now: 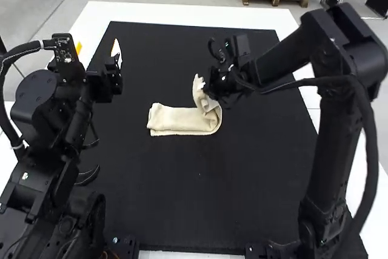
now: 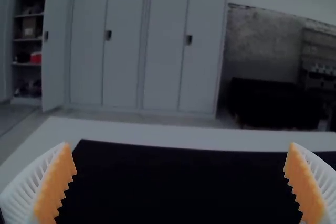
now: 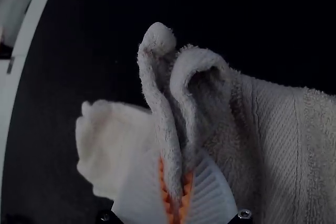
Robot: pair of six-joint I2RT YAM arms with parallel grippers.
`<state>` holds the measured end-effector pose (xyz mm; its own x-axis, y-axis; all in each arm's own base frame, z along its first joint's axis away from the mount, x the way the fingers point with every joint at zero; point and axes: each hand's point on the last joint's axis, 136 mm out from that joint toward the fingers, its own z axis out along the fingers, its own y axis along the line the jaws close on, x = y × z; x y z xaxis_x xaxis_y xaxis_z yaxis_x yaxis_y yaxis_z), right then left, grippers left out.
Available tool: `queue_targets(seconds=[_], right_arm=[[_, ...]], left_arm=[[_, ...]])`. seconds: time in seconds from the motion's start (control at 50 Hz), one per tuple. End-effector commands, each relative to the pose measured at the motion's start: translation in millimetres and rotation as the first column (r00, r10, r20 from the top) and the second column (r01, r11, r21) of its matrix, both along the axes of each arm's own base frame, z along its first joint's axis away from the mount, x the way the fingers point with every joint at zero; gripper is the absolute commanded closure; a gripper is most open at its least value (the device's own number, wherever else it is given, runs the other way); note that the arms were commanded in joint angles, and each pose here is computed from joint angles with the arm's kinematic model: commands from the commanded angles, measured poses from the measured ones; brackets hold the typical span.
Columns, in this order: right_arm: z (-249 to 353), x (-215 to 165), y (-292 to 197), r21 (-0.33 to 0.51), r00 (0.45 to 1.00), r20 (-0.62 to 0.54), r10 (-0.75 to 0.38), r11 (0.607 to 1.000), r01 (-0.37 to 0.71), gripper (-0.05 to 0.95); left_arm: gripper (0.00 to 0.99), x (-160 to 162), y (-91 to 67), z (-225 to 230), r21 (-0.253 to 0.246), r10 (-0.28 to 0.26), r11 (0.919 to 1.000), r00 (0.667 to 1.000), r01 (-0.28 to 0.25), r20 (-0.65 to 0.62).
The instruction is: Fold the towel.
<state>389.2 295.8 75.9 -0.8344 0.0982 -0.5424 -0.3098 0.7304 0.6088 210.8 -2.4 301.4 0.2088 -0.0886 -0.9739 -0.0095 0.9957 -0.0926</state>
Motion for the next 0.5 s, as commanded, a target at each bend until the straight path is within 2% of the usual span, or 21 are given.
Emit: queue_targets(seconds=[0.0, 0.48], right_arm=[[8.2, 1.3, 26.1, 0.011, 0.999, 0.031, 0.023, 1.000, -0.023, 0.90], [1.3, -9.9, 74.5, 0.001, 0.994, 0.038, 0.098, 0.995, -0.098, 0.90]], left_arm=[[0.064, -4.3, 3.8, 5.2, -0.002, 0.017, 0.9998, 1.000, -0.017, 0.026], [0.064, -4.2, 3.9, 4.4, -0.004, 0.017, 0.9999, 1.000, -0.017, 0.021]])
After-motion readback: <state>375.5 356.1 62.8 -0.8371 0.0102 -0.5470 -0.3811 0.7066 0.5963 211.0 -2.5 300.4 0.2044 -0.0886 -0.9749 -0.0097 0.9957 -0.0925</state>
